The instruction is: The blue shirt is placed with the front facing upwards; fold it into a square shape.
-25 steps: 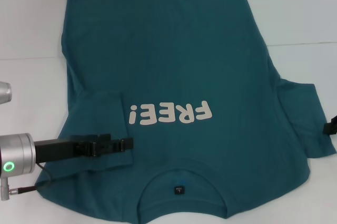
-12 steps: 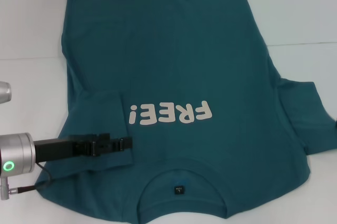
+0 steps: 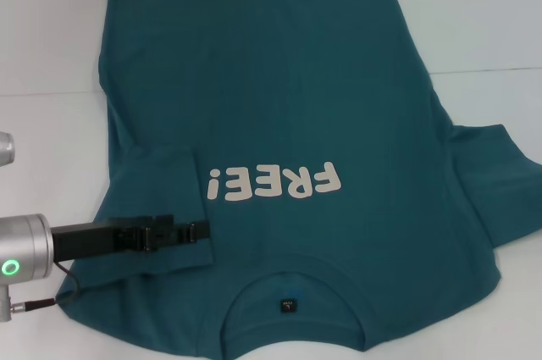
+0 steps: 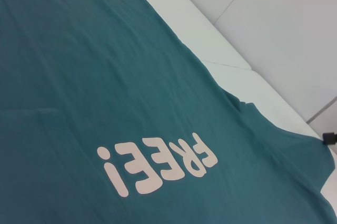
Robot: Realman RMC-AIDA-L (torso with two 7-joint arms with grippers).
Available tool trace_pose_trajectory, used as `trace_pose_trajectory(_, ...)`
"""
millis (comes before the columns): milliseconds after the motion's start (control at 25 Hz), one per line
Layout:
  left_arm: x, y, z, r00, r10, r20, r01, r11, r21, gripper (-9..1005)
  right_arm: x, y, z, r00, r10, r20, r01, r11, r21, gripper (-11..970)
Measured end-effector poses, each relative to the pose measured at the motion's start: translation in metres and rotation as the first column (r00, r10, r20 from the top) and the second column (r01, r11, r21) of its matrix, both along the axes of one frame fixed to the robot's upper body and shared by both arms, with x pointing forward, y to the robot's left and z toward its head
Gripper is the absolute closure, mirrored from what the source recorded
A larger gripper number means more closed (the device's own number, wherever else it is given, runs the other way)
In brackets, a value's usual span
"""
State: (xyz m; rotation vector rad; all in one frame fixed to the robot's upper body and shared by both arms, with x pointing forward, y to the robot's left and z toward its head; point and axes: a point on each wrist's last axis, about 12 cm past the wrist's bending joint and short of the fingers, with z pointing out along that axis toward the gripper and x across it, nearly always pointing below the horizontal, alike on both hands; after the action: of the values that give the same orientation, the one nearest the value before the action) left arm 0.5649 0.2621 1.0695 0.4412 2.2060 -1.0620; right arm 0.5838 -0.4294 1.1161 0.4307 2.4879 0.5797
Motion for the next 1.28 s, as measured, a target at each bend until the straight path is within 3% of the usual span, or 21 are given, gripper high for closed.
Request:
trace_pose_trajectory(840, 0.0, 0.001, 0.001, 1.0, -0.005, 0.001, 0.005, 1.0, 0.001, 58, 0.019, -0.007, 0.036, 0.995, 0.004, 0.103, 0.004, 0.997, -0.076, 959)
trace_pose_trajectory(1120, 0.0, 0.003, 0.001, 1.0, -0.002, -0.002, 0.002, 1.0, 0.001, 58, 0.026, 0.006, 0.045, 0.992, 0.06, 0.11, -0.053, 0.996, -0.067, 959)
trace_pose_trajectory(1280, 0.0, 0.004, 0.001, 1.0, -0.001, -0.003, 0.001, 1.0, 0.002, 58, 0.032, 0.025, 0.05, 0.983, 0.155, 0.098, -0.15, 0.987, -0.05, 959)
